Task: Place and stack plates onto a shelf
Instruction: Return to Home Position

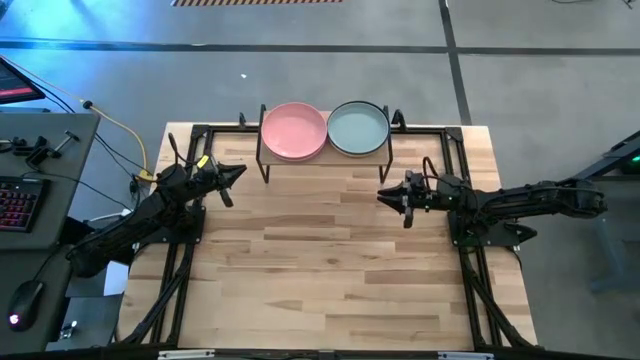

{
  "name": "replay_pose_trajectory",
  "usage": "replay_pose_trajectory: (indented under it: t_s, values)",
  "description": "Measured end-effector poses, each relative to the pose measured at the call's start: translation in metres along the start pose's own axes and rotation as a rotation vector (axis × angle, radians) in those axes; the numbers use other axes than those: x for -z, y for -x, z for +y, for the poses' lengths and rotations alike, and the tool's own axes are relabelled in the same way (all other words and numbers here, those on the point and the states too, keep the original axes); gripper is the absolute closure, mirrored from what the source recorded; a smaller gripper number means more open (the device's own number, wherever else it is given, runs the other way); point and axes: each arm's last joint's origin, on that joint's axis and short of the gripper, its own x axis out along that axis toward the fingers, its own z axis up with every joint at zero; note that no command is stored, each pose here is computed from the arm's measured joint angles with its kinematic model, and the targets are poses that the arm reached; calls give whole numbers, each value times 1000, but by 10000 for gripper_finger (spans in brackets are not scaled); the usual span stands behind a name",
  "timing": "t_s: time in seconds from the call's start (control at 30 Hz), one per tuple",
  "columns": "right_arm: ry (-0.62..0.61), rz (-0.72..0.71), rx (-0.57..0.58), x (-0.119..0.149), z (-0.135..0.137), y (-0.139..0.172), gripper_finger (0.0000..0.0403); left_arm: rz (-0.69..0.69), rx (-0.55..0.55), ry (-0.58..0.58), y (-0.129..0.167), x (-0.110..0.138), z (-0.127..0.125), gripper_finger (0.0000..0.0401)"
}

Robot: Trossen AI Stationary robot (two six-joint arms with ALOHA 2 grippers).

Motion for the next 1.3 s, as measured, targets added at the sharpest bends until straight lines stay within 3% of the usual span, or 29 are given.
replay_pose_trajectory:
  t_s: [0.27, 0.57, 1.3]
  values:
    - [27, 80, -3, 6, -5, 1, 318, 0, 0, 0, 0, 0, 0, 393]
    - [61, 76, -132, -5, -4, 16, 318, 1, -1, 0, 0, 0, 0, 394]
    - [154, -19, 13, -11, -1, 57, 318, 0, -1, 1, 0, 0, 0, 394]
